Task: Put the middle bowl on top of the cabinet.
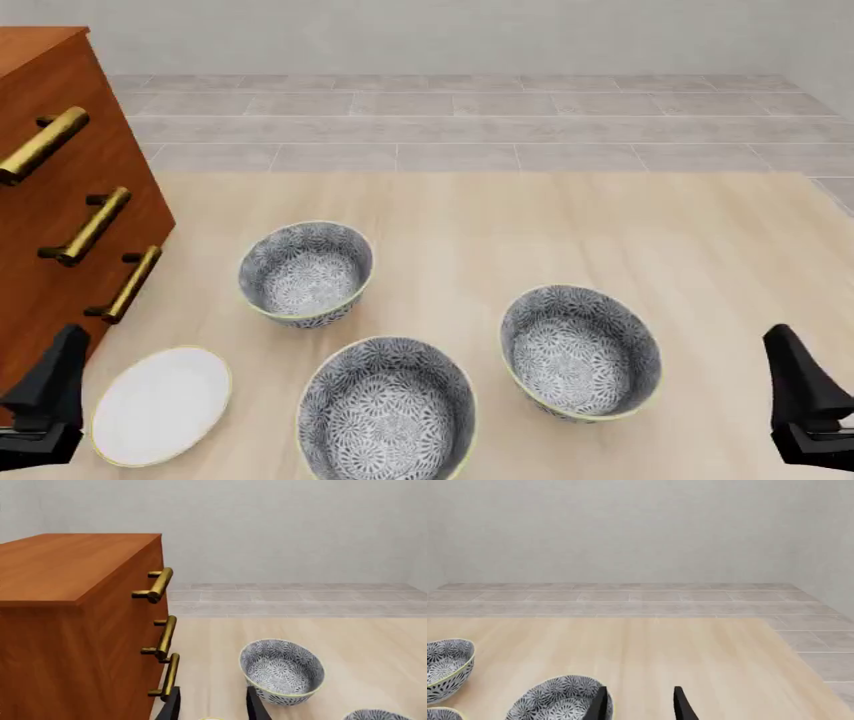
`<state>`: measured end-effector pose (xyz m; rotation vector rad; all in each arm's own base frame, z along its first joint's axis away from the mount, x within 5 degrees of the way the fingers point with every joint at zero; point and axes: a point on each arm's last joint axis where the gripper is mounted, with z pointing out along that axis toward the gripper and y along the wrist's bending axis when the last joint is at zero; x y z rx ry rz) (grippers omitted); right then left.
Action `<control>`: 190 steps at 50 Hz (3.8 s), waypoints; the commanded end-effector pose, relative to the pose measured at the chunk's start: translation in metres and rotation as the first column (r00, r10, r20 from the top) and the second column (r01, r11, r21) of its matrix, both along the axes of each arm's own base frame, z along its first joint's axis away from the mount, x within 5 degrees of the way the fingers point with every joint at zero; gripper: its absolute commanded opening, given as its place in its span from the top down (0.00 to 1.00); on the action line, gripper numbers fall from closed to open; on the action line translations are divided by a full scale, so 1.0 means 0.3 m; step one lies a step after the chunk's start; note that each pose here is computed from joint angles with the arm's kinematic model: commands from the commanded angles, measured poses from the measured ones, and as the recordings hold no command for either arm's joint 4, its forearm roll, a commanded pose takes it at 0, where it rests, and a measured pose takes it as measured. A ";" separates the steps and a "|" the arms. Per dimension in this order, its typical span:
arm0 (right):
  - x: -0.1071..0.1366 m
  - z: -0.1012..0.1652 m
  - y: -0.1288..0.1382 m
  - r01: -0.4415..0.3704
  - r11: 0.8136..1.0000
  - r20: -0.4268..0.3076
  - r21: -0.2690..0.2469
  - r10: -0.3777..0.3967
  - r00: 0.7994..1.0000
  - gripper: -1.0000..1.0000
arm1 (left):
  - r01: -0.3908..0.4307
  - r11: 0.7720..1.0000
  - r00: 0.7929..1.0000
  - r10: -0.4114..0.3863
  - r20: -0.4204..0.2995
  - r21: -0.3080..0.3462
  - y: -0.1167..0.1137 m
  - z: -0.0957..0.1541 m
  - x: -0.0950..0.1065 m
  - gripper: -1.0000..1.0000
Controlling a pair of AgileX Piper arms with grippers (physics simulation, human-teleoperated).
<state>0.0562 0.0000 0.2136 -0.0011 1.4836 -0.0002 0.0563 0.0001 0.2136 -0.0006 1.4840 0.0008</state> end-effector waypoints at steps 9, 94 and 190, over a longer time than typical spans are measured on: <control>0.001 0.006 -0.001 0.009 1.000 -0.003 -0.013 -0.009 1.000 0.00 | -0.009 1.000 1.000 0.009 -0.002 -0.002 0.002 0.009 0.006 0.00; 0.001 -0.011 -0.009 0.047 0.999 -0.034 -0.025 -0.048 0.998 0.00 | 0.540 0.820 0.811 -0.448 -0.377 0.186 -0.331 0.280 0.387 0.00; 0.001 -0.022 -0.016 0.086 0.996 -0.069 -0.013 -0.086 0.994 0.00 | 0.771 0.637 0.439 -0.531 -0.725 0.000 -1.031 0.174 0.666 0.00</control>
